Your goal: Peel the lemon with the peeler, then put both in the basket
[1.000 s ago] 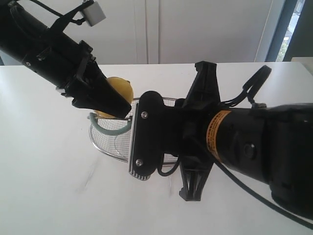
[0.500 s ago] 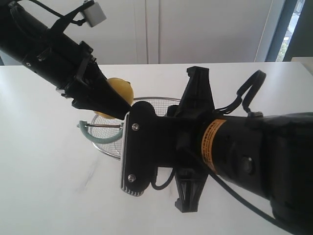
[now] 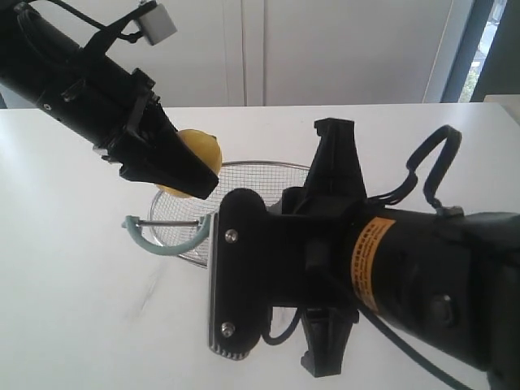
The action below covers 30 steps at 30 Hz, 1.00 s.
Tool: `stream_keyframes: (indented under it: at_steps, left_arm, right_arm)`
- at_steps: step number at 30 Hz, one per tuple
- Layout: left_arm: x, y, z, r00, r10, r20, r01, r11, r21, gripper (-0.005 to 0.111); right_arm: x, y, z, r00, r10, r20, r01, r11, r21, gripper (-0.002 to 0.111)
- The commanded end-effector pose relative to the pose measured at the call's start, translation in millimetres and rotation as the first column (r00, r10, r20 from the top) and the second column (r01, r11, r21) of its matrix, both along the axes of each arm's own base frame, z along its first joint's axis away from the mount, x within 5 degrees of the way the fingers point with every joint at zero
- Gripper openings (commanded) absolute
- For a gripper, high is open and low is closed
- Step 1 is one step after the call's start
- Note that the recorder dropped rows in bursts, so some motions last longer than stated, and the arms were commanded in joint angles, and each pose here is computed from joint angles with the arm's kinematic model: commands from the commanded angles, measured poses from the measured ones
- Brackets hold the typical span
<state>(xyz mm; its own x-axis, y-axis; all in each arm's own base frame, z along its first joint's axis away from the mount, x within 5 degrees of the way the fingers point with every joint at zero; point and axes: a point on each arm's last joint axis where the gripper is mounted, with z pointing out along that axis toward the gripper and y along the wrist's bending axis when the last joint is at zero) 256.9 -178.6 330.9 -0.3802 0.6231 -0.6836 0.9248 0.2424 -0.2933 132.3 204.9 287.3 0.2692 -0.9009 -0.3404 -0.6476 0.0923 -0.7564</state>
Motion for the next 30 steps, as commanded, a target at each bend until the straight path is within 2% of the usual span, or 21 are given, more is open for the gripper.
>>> stream_keyframes:
  at_steps: [1,5,12,22,30]
  left_arm:
    - [-2.6,-0.1,4.8,1.0,-0.007,-0.025,0.006,0.999,-0.031,0.0]
    - [-3.7,-0.1,4.8,0.999,-0.015,-0.033,0.014,0.999,-0.031,0.0]
    - [-4.0,-0.5,5.3,0.999,-0.016,-0.038,0.015,0.999,-0.038,0.0]
    - [-4.2,-0.4,5.3,0.999,-0.018,-0.039,0.016,0.999,-0.038,0.0]
    - [-3.8,-0.5,5.3,0.999,-0.014,-0.036,0.012,0.999,-0.038,0.0]
  right_arm:
    - [9.4,-6.3,-7.6,0.999,-0.039,0.009,0.039,0.999,-0.032,0.0]
    - [32.7,-15.5,-15.5,0.993,-0.118,0.005,0.118,0.991,-0.055,0.0]
    - [54.9,-18.2,-32.1,0.987,-0.156,-0.032,0.153,0.985,-0.074,0.0]
    - [54.8,-8.1,-28.0,0.993,-0.113,-0.035,0.112,0.993,-0.037,0.0]
    - [36.7,4.8,-24.7,0.998,-0.054,-0.022,0.052,0.997,-0.052,0.0]
